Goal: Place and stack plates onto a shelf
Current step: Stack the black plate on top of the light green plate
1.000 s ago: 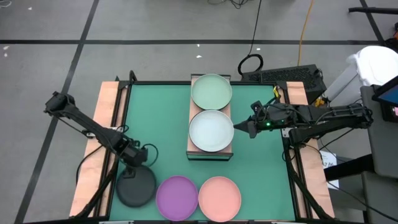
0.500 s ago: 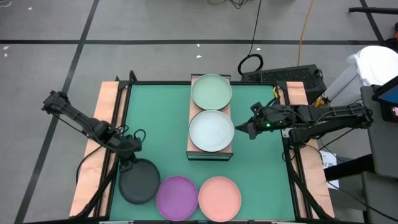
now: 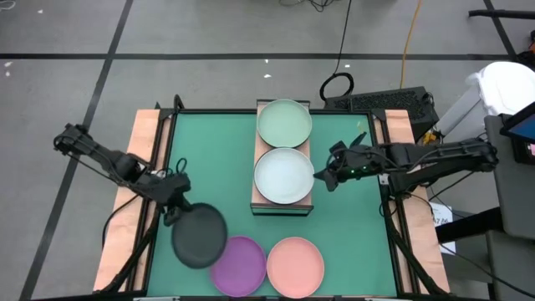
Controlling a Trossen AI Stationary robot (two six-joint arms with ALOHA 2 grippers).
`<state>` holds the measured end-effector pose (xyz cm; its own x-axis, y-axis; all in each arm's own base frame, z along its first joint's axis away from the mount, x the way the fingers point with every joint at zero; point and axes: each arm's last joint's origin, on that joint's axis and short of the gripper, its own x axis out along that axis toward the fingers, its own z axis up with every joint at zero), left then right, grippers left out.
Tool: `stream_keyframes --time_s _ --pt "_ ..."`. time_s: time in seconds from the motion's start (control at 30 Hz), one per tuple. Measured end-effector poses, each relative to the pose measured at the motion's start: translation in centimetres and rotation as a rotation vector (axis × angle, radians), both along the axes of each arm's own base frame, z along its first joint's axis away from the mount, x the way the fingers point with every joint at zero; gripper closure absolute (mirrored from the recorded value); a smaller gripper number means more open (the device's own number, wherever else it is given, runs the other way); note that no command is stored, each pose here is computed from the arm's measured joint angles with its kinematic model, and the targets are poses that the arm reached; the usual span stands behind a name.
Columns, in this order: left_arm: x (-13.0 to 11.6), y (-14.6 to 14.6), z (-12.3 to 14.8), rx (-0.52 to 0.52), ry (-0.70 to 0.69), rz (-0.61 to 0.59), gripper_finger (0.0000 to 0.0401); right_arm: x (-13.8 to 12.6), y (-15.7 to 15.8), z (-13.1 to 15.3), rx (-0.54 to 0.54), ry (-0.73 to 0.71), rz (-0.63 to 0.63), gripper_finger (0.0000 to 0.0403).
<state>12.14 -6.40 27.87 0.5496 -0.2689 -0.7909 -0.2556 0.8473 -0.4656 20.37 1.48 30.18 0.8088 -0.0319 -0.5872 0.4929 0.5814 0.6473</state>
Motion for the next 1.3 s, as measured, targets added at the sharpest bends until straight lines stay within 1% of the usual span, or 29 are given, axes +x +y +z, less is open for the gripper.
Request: stream_keyframes --time_s 0.27,0.43,0.53,0.87,0.93,1.03,1.13,1.23,1.3 --pt "0.8 0.6 2.5 0.004 -0.151 0.104 0.0389 1.1 0.1 -1.1 -0.007 0.059 0.001 0.0403" --pt "1.8 0.7 3.5 -0.022 -0.278 0.137 0.0389 1.0 0.1 -1.4 -0.018 0.092 0.007 0.0403" --pt "2.4 0.8 4.0 -0.015 -0.352 0.171 0.0389 0.8 0.1 -1.5 -0.029 0.114 0.014 0.0403" --pt "4.7 1.9 5.4 0.023 -0.549 0.285 0.0389 0.8 0.1 -1.4 -0.024 0.099 0.011 0.0403" --pt "5.3 2.4 5.7 0.020 -0.587 0.323 0.0389 0.8 0.1 -1.2 -0.022 0.076 0.011 0.0403" --pt "6.3 3.4 6.7 0.016 -0.676 0.410 0.0389 0.6 0.1 -0.5 -0.018 0.027 0.011 0.0403" --pt "7.1 4.5 8.2 0.065 -0.705 0.473 0.0389 -0.1 0.0 0.3 -0.013 -0.023 0.009 0.0403" --pt "8.0 5.9 9.6 0.138 -0.711 0.511 0.0389 -1.1 -0.1 1.1 -0.016 -0.071 -0.005 0.0403" --pt "8.5 7.0 10.9 0.155 -0.728 0.561 0.0389 -1.8 -0.3 1.7 -0.031 -0.098 -0.029 0.0403"
